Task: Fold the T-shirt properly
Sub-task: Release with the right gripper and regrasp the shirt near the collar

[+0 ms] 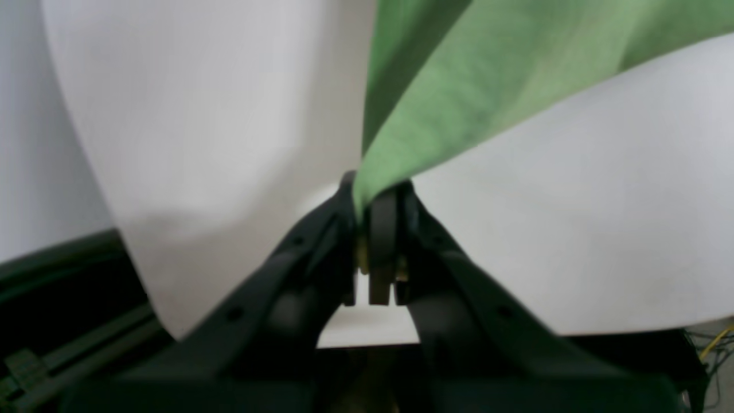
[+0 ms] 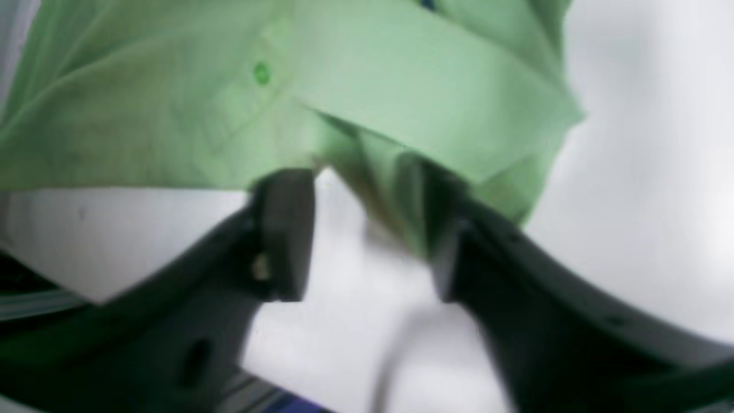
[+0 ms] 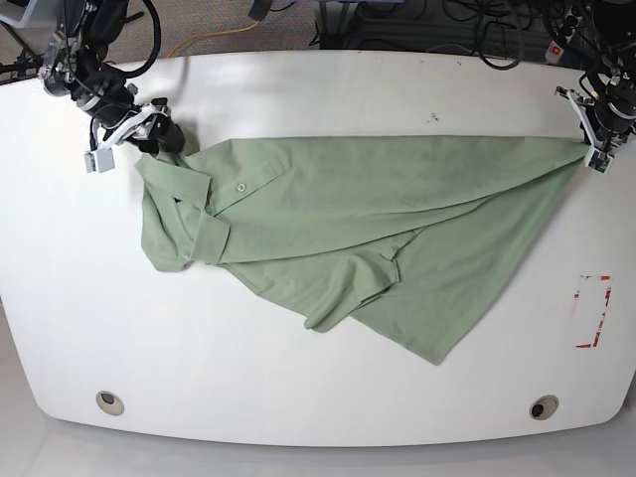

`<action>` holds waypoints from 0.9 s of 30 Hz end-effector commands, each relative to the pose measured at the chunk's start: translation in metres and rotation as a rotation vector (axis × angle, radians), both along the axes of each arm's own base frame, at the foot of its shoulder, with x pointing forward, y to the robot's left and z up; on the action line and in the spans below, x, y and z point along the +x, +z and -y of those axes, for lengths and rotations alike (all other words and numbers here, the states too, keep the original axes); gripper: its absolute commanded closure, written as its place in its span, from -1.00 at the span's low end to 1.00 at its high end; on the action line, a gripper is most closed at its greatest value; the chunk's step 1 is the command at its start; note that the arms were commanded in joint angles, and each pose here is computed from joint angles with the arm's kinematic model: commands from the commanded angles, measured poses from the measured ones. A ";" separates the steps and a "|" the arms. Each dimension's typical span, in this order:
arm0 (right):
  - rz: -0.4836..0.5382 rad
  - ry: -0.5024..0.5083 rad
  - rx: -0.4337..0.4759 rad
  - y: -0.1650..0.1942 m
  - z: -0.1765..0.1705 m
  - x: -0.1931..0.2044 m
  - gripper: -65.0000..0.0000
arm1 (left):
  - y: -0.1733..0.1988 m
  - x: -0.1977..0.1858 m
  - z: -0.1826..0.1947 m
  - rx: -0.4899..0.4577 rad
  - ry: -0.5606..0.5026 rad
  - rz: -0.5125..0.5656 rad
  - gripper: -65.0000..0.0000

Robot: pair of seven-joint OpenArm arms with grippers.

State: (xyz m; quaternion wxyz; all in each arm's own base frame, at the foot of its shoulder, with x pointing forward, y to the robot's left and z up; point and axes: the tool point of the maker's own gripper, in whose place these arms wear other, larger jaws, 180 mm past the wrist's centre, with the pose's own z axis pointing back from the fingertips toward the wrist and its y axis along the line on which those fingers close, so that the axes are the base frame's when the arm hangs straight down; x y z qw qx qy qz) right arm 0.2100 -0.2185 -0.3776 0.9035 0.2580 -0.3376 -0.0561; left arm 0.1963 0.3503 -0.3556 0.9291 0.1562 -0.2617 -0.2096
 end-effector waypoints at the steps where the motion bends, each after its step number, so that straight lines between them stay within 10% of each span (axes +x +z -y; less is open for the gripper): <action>1: 0.084 0.008 0.019 0.025 0.008 0.011 -0.39 | 0.012 0.011 -0.002 0.005 -0.020 0.061 1.00; 11: 0.271 0.022 0.035 0.080 0.026 0.077 -0.50 | 0.016 0.006 -0.008 0.001 -0.005 0.090 1.00; 27: 0.170 0.199 -0.148 0.058 -0.031 0.235 -0.50 | 0.009 0.002 0.002 -0.032 0.012 0.094 1.00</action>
